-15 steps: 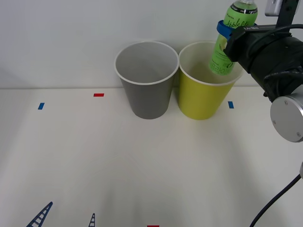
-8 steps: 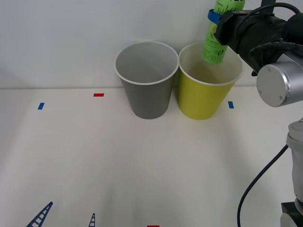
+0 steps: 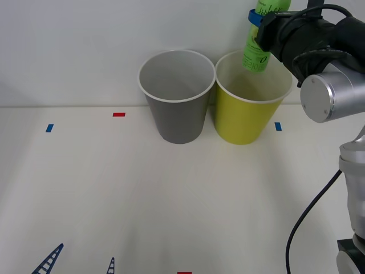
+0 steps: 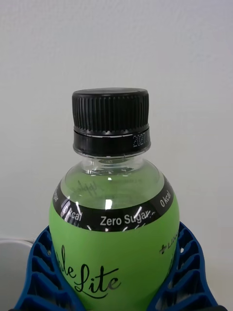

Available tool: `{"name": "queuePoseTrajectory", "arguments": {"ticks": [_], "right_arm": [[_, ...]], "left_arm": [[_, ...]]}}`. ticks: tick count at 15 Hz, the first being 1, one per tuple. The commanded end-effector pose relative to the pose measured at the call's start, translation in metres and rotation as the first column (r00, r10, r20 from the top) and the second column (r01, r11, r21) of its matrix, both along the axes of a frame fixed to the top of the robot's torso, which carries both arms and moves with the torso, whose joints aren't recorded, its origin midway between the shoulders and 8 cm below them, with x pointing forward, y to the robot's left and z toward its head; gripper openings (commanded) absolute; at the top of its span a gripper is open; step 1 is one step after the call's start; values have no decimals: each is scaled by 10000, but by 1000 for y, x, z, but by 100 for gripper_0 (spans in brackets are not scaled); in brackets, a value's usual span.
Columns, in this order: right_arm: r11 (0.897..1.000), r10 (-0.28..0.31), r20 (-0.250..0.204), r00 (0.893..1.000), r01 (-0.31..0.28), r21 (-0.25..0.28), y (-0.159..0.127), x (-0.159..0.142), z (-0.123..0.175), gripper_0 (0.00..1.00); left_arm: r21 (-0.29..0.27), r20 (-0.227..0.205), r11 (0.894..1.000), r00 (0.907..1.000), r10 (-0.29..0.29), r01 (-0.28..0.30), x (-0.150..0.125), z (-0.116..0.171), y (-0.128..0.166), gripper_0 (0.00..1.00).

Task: Put cans in the gray bin and PET bottles in the light green bin.

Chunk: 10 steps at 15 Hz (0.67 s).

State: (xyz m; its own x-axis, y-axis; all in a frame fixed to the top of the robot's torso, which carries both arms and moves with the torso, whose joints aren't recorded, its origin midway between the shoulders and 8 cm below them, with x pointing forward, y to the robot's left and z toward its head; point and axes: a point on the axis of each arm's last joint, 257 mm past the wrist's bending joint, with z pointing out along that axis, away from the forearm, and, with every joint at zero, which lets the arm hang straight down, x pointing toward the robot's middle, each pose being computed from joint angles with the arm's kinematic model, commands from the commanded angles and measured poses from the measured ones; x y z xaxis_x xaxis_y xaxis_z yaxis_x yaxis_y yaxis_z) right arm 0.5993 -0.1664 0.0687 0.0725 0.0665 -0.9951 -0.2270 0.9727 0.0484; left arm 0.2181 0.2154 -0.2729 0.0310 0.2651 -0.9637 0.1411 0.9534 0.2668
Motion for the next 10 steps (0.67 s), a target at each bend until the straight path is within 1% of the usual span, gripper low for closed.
{"name": "queuePoseTrajectory", "arguments": {"ticks": [1, 3, 4, 5, 6, 8, 10], "right_arm": [[9998, -46, 238, 9997, 50, -192, -1, 4, 2, 0], [9994, -88, 274, 9996, 97, -324, -2, 4, 2, 0], [9994, -82, 259, 9996, 91, -347, -2, 4, 1, 10], [9994, -89, 277, 9996, 99, -339, -2, 4, 2, 50], [9995, -76, 267, 9996, 84, -300, -2, 4, 2, 100], [9997, 27, 228, 9997, -22, -223, 3, 4, 0, 100], [9998, 21, 447, 9990, -12, -204, 9, -2, 7, 100]], "left_arm": [[0, 0, 10000, 10000, 0, 0, 0, 0, 0, 100], [0, 0, 10000, 10000, 0, 0, 0, 0, 0, 100], [0, 0, 10000, 10000, 0, 0, 0, 0, 0, 100], [0, 0, 10000, 10000, 0, 0, 0, 0, 0, 100], [0, 0, 10000, 10000, 0, 0, 0, 0, 0, 100], [0, 0, 10000, 10000, 0, 0, 0, 0, 0, 100], [0, 0, 10000, 10000, 0, 0, 0, 0, 0, 100]]}}
